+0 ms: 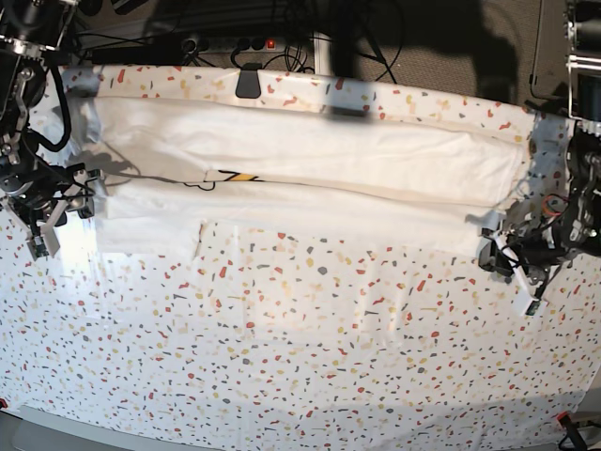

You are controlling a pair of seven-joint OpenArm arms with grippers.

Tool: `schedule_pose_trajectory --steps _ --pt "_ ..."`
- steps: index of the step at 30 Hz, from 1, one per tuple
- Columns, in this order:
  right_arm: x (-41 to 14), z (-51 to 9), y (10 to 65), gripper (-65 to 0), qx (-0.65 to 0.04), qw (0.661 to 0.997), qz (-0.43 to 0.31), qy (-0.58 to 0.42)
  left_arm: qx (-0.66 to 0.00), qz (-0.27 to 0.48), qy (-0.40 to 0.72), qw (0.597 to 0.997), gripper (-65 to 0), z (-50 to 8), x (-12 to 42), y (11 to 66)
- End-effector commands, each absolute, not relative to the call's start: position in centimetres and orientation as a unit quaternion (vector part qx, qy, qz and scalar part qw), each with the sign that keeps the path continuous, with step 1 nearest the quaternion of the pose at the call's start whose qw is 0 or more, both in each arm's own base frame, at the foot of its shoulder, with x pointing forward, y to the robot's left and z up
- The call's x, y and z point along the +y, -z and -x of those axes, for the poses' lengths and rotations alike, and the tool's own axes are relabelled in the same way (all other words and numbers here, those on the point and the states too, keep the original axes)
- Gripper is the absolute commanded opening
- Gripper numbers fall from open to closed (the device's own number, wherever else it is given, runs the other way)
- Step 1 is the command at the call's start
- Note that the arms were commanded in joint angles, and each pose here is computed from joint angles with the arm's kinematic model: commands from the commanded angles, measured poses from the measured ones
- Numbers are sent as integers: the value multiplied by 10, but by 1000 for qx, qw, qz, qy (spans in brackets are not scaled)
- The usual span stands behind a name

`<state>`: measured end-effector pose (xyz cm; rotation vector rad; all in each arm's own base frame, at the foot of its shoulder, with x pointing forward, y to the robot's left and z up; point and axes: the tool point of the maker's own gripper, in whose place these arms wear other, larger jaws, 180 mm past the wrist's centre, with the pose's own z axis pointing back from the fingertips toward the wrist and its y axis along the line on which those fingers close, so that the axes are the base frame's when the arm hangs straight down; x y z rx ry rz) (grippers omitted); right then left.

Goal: Fold the T-shirt properly
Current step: 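Open both grippers and release the folded hem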

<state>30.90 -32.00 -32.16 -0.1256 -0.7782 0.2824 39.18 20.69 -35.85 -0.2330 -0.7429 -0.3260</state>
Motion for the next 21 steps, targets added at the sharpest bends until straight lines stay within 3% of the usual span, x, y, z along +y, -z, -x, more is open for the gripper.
schedule_pose_trajectory --steps 1,21 --pt "-325 -318 304 -346 -401 902 72 -142 -393 110 157 899 -447 -406 210 337" --pt "-328 -311 311 -346 -373 914 75 -139 -382 30 199 902 -447 -410 204 357"
